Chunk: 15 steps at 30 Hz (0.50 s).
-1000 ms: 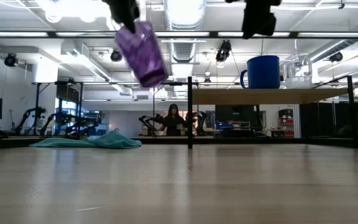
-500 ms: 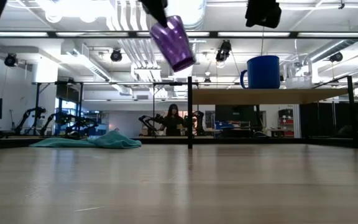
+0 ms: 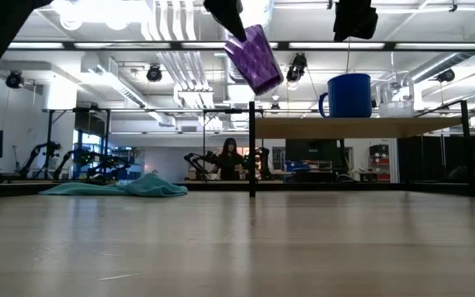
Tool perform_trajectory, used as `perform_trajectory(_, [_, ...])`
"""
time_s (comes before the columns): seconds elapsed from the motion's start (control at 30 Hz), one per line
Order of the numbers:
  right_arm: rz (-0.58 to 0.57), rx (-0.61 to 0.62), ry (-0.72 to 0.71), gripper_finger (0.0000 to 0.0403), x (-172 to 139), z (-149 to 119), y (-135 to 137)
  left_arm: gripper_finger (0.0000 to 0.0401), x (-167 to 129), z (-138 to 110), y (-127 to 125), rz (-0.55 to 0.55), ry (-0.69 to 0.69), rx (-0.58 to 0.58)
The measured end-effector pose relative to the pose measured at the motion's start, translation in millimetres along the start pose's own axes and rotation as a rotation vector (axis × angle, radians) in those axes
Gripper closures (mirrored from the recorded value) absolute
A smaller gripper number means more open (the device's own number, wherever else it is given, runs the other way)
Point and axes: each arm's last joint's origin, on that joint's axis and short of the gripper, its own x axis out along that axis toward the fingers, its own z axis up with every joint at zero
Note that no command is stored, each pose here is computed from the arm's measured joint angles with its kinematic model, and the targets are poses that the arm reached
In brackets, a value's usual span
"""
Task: Stack small to large cups/mugs on shelf
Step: Put the purple cup into the shelf
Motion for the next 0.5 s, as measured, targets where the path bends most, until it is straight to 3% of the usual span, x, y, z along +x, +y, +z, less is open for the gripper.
perform_trajectory(0.4, [-0.015, -0.037, 0.026, 0.0316, -1, -3, -2, 0.0401, 25, 7, 12, -0.012, -0.056, -0.024])
perform_trajectory(0.5, [-0.078, -0.042, 0.023, 0.0317, -3, -5, -4, 0.0401, 28, 5, 17, -0.006, -0.046, -0.029])
